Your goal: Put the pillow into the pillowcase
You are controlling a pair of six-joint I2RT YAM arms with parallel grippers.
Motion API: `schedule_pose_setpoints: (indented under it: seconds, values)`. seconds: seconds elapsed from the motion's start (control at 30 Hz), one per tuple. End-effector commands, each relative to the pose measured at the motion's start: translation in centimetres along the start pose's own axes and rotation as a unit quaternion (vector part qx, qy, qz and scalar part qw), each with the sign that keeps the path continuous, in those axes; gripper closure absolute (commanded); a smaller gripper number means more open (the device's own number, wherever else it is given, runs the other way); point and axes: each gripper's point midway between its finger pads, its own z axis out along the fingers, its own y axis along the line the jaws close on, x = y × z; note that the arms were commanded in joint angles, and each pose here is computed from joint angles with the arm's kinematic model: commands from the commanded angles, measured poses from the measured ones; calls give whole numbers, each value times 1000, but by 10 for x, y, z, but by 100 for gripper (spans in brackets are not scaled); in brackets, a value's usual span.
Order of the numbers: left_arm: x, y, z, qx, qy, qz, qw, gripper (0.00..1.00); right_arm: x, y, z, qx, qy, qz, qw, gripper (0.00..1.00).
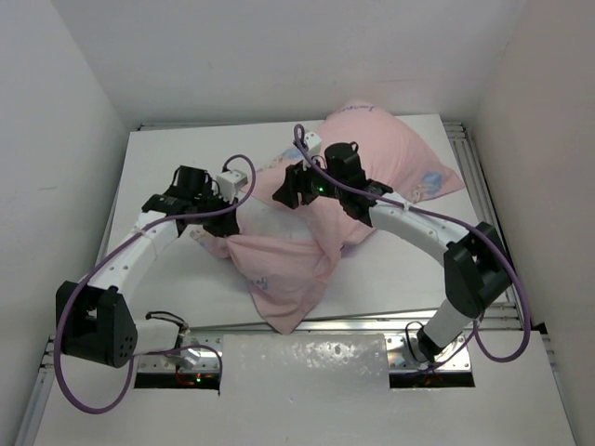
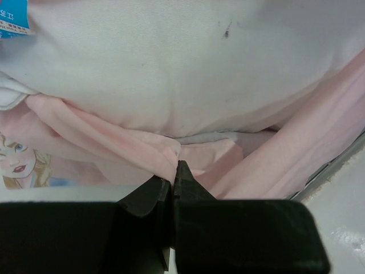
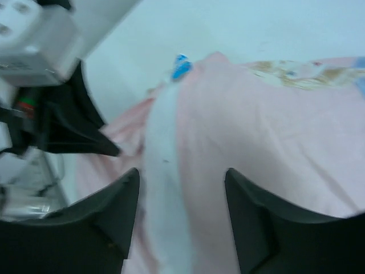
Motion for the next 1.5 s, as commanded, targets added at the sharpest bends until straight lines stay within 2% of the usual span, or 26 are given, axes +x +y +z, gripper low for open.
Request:
schedule_pose_setpoints:
  seconds: [0.0,0.03,0.07,0.1,0.13,0.2,0.23,0.33,0.43,0.57,0.63,0.67,0.77,0.8,0.87,0.9,0.97,1.07,1.1,1.2,1.23,1.33,1.47]
  values:
    - [-18,3,-9,-11,-30,18,999,100,-9,-9,1,51,-10,-64,997,48]
    - [-18,2,-10,-10,-30,18,999,100,-8,2,14,41,3,-78,996,62]
    - [-17,2,-10,-11,-30,15,999,100,-10,9,22,33,6,-89,996,66]
    - [-17,3,-12,-17,-30,11,999,100,-9,15,31,21,9,-107,994,65]
    - [-17,4,-12,-21,-30,9,999,100,-13,24,47,3,2,-118,993,58]
    - [-16,11,-14,-45,-31,4,999,100,-15,39,67,-19,-4,-129,991,55]
    - [-15,14,-14,-53,-31,0,998,100,-19,38,85,-22,-6,-125,992,48]
    - [-14,24,-17,-86,-32,-13,996,100,-14,25,116,-15,4,-120,993,40]
    - [-20,33,-22,-110,-47,-41,992,100,9,0,132,19,26,-120,992,40]
    - [-30,49,-34,-127,-79,-98,984,100,82,-30,138,49,87,-92,991,42]
    - [-33,49,-37,-126,-84,-107,983,100,111,-38,132,65,102,-69,990,49]
    - [-33,48,-37,-125,-85,-111,982,100,118,-42,130,77,104,-58,990,69]
    - [-35,58,-39,-147,-97,-137,975,100,149,-53,118,102,131,-43,985,100]
    - [-35,64,-40,-157,-102,-145,972,100,148,-55,113,110,128,-44,985,100]
    - [-39,87,-46,-190,-117,-156,962,100,176,-57,93,116,153,-36,981,100]
    - [-41,97,-49,-203,-123,-158,958,100,168,-52,86,112,137,-38,984,100]
    - [-46,139,-65,-245,-149,-177,941,100,208,-43,57,109,174,-31,978,100]
    - [-68,156,-66,-246,-171,-164,940,100,228,-39,42,115,188,-9,975,100]
    - [-87,157,-74,-241,-191,-146,940,100,239,-39,35,117,199,-2,973,100]
    - [-128,134,-76,-167,-231,-91,954,100,246,-36,37,119,201,5,972,100]
    - [-137,105,-67,-107,-225,-42,968,100,250,-34,40,112,206,8,972,100]
    - [-149,24,-52,-8,-198,92,976,100,245,-22,60,90,208,4,974,100]
    - [-158,-23,-62,82,-199,123,969,100,230,-4,85,74,196,-37,977,100]
